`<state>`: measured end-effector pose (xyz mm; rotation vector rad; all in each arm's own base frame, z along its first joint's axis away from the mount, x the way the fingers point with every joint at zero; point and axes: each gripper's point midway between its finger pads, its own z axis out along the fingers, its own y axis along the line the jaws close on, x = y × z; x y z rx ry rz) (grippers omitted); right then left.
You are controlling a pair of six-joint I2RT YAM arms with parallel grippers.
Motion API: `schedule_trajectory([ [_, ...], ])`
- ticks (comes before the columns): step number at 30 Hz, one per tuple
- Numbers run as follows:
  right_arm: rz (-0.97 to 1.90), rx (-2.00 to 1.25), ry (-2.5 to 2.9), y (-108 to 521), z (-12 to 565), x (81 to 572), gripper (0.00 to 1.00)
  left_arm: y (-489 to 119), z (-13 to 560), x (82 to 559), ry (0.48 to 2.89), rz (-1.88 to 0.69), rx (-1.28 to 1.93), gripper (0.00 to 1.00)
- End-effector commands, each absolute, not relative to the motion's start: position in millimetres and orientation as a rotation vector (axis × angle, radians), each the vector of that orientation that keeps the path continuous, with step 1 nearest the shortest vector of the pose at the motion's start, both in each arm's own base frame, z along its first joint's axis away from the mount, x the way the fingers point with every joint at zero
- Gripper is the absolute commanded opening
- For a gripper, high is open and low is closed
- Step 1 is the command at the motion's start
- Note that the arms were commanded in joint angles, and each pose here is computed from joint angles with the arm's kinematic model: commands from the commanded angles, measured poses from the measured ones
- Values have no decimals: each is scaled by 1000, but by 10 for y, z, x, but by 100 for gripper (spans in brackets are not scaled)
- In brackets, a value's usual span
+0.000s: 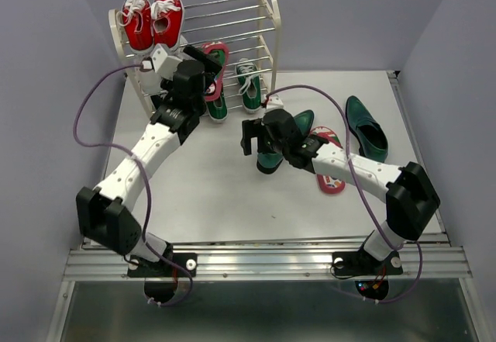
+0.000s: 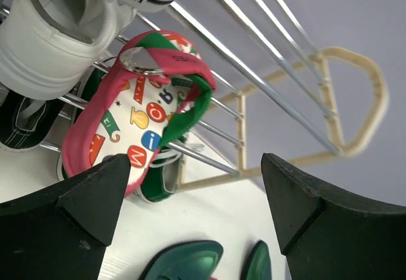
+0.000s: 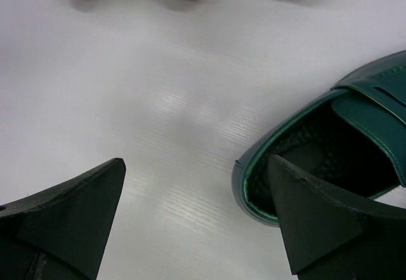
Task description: Place and organize the shoes onto the shoe shelf
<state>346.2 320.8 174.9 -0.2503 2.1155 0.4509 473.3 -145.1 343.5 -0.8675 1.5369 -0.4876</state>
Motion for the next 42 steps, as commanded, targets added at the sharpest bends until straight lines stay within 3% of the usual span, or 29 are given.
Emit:
schedule_trajectory([
  [1, 652, -337, 1927, 3585, 2410, 3528, 100, -1348, 3921, 4187, 1472, -570, -766, 97],
  [10, 774, -447, 1866, 4290, 2552, 3893, 100, -927, 3060, 3196, 1660, -510, -821, 99],
  [17, 778, -266, 1822, 4592, 2770, 4382, 100, -470, 2627, 2631, 1710, -353, -905, 99],
  [26, 816, 191, 1809, 4590, 2886, 4723, 100, -337, 2538, 2459, 1704, -322, -903, 99],
  [37, 875, 273, 1853, 4869, 2559, 4905, 100, -308, 2642, 2444, 1672, -326, -874, 99],
  [39, 869, 314, 1849, 4830, 2537, 4919, 94, -305, 2632, 2438, 1671, -328, -875, 99],
  [40, 886, 331, 1827, 4827, 2585, 4927, 82, -300, 2630, 2431, 1667, -330, -877, 99],
  [42, 890, 347, 1814, 4772, 2598, 4899, 69, -307, 2651, 2433, 1655, -344, -876, 99],
])
